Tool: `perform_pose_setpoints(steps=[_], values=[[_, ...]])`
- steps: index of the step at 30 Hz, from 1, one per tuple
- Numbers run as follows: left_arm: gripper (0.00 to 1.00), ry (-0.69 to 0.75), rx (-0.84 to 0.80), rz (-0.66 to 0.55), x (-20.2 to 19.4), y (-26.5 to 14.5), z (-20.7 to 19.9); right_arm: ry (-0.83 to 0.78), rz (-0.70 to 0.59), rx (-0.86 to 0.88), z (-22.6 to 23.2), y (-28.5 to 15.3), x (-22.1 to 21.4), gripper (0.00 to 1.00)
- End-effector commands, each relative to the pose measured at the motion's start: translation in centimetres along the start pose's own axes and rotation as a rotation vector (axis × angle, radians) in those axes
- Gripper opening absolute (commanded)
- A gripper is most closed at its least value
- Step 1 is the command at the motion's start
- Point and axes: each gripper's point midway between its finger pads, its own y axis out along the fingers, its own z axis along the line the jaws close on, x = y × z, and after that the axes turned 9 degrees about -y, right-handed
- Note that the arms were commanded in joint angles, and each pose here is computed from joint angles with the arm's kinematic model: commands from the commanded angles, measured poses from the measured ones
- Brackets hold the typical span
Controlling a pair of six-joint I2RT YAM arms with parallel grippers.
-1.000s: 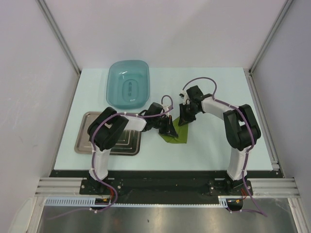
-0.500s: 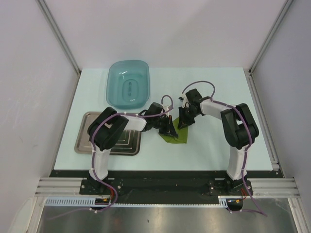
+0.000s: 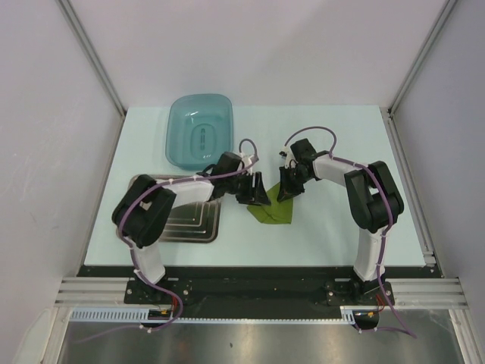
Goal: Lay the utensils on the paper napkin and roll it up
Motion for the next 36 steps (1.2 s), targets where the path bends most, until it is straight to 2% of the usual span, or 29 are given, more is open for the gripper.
perform_pose_setpoints(steps=[1,6,10,16,20,26,30,36], values=[[0.61,-0.030,0.133,-0.022,0.5,-3.3,3.4,-0.020,0.154,-0.158,-4.1,3.1,-5.3,0.03],[0.64,-0.065,0.201,0.007,-0.5,-3.2,6.6,-0.014,0.148,-0.158,-4.1,3.2,-5.2,0.03],[0.64,-0.105,0.179,0.048,-1.2,-1.5,7.2,-0.012,0.152,-0.155,-4.0,3.3,-5.2,0.02],[0.62,-0.115,0.017,0.110,-2.1,1.8,4.7,-0.001,0.161,-0.156,-4.3,3.5,-5.4,0.02],[0.61,-0.057,-0.106,0.088,-0.4,3.3,1.7,-0.001,0.162,-0.155,-4.3,3.6,-5.4,0.02],[0.62,0.015,-0.164,0.042,2.2,4.5,-0.2,0.004,0.165,-0.151,-4.3,3.7,-5.5,0.02],[0.62,0.029,-0.143,0.045,2.5,5.1,0.6,0.007,0.164,-0.151,-4.3,3.9,-5.5,0.02],[0.62,0.003,-0.090,0.017,3.2,3.3,3.5,0.003,0.163,-0.152,-4.3,3.8,-5.5,0.02]])
